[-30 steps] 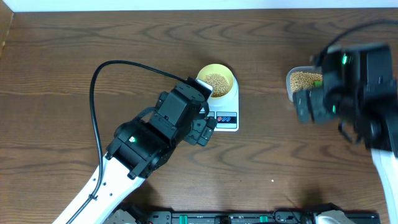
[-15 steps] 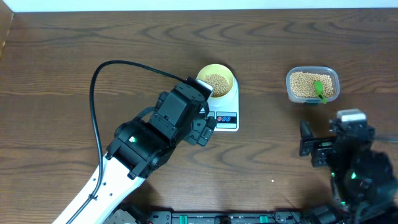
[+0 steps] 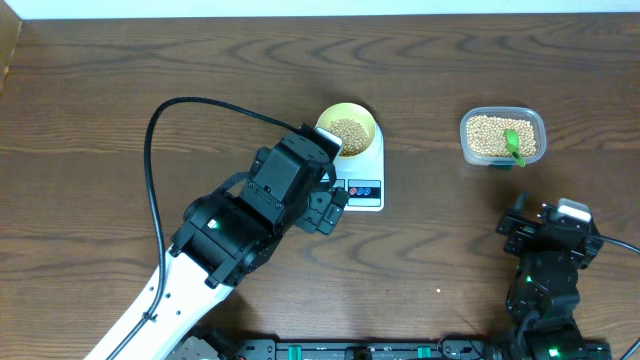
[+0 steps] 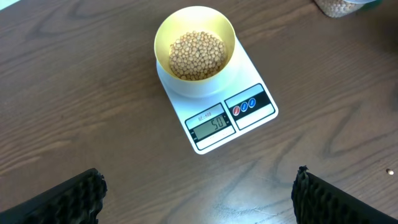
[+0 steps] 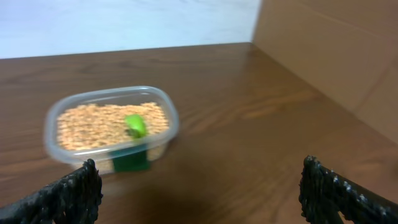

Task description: Scoop item into bowl and weigh 50g on scale

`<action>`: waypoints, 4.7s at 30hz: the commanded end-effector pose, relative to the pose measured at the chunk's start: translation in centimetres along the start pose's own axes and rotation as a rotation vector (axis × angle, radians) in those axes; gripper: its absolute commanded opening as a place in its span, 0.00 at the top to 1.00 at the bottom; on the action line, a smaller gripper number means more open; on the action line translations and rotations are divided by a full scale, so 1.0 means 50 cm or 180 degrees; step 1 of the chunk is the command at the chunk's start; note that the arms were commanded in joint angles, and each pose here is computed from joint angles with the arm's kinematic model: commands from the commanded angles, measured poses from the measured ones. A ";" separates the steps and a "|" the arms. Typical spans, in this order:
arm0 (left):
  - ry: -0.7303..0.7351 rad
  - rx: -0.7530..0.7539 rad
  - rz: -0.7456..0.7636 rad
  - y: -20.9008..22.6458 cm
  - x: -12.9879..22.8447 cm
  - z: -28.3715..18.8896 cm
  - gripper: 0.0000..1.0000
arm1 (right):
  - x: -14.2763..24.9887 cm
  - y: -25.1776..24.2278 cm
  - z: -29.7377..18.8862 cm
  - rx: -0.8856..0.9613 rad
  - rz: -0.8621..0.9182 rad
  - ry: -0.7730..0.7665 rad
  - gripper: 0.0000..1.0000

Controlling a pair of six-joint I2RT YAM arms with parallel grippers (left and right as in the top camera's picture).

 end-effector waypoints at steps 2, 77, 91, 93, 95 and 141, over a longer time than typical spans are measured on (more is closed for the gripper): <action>-0.0034 -0.0027 -0.0041 0.004 -0.003 -0.006 0.02 | 0.029 -0.009 0.015 0.0107 0.0220 0.0039 0.01; -0.0034 -0.0027 -0.0040 0.004 -0.003 -0.006 0.02 | 0.038 0.083 -0.031 -0.1650 -0.0036 -0.0926 0.01; -0.0034 -0.0027 -0.0041 0.004 -0.003 -0.006 0.02 | 0.038 0.083 -0.031 -0.1650 -0.0035 -0.0927 0.01; -0.0034 -0.0027 -0.0041 0.004 -0.003 -0.006 0.02 | 0.038 0.083 -0.031 -0.1650 -0.0036 -0.0926 0.01; -0.0034 -0.0027 -0.0041 0.004 -0.003 -0.006 0.02 | 0.038 0.083 -0.031 -0.1650 -0.0036 -0.0926 0.01; -0.2659 -0.0402 -0.1335 0.205 0.230 -0.207 0.02 | 0.038 0.083 -0.031 -0.1650 -0.0036 -0.0926 0.01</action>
Point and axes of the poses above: each gripper's point midway between its finger pads, its own z axis out along the fingers, its own y axis along the line the jaws close on, x = y × z, the point moved 9 cm from there along -z, back along the fingers, and after that the axes turned 12 degrees about -z, right-handed, at the moved point
